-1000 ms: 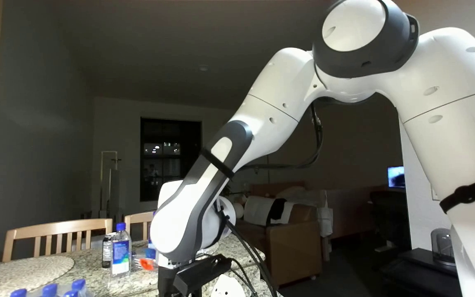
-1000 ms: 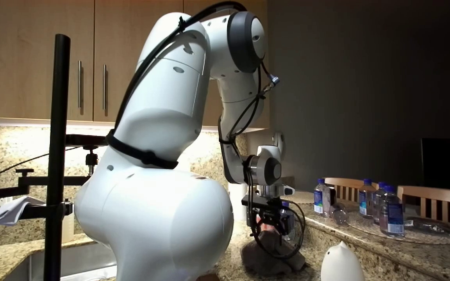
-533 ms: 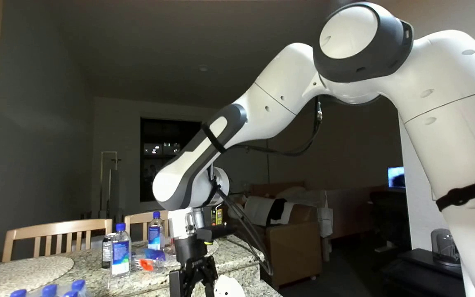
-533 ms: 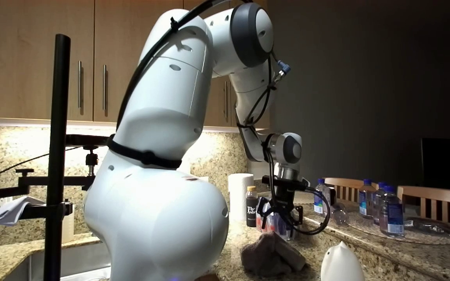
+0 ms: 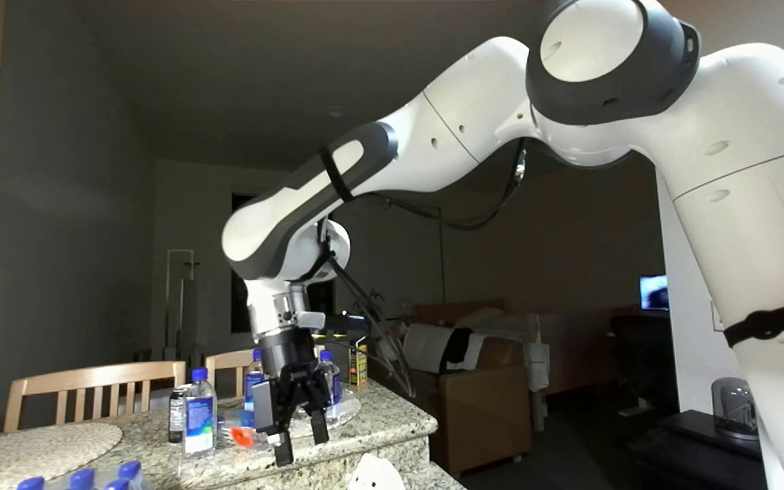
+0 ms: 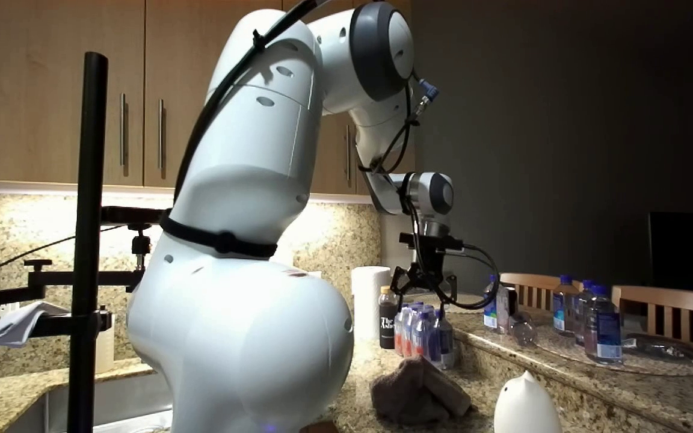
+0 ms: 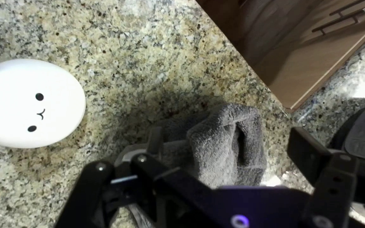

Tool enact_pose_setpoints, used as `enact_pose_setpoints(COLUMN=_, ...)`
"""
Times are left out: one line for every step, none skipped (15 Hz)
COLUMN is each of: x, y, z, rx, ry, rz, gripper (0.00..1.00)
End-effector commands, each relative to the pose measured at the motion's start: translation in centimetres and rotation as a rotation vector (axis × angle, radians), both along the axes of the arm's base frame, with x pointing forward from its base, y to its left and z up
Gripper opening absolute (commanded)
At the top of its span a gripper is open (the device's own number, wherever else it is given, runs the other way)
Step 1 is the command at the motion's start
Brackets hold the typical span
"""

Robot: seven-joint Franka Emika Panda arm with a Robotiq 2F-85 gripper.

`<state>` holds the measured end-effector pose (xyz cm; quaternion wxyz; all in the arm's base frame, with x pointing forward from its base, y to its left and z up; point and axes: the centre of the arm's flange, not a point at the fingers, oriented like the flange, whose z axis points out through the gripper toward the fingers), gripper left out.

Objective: Pick up the towel and move it to the left

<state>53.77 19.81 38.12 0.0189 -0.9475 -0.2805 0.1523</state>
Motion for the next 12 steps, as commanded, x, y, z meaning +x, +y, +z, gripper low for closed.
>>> enact_pose_setpoints(x=-1.0, y=2.2, z=3.6, rx=-0.023, ry=-0.077, rz=-0.119, gripper=1.00)
enact_pose_setpoints(x=-1.2, y=2.7, z=4.4, rx=-0.028, ry=-0.098, rz=-0.169, gripper=1.00)
enact_pose_setpoints(x=-1.8, y=2.8, z=5.3, rx=-0.033, ry=-0.125, rz=-0.224, gripper=1.00)
enact_pose_setpoints(x=-2.0, y=3.0, z=5.9, rx=-0.045, ry=-0.145, rz=-0.273, gripper=1.00)
enact_pose_setpoints(x=-2.8, y=2.7, z=6.8, rx=-0.050, ry=-0.170, rz=-0.318, gripper=1.00)
enact_pose_setpoints(x=-3.2, y=2.6, z=7.5, rx=-0.054, ry=-0.196, rz=-0.363, gripper=1.00)
enact_pose_setpoints(x=-3.8, y=2.0, z=8.5, rx=-0.054, ry=-0.223, rz=-0.405, gripper=1.00)
enact_pose_setpoints(x=-4.2, y=1.4, z=9.2, rx=-0.060, ry=-0.254, rz=-0.447, gripper=1.00)
enact_pose_setpoints(x=-4.7, y=0.7, z=9.9, rx=-0.060, ry=-0.275, rz=-0.491, gripper=1.00)
enact_pose_setpoints(x=-5.1, y=0.0, z=10.5, rx=-0.066, ry=-0.302, rz=-0.532, gripper=1.00)
enact_pose_setpoints(x=-5.5, y=-1.3, z=10.9, rx=-0.071, ry=-0.322, rz=-0.576, gripper=1.00)
enact_pose_setpoints(x=-5.9, y=-2.1, z=11.3, rx=-0.077, ry=-0.344, rz=-0.621, gripper=1.00)
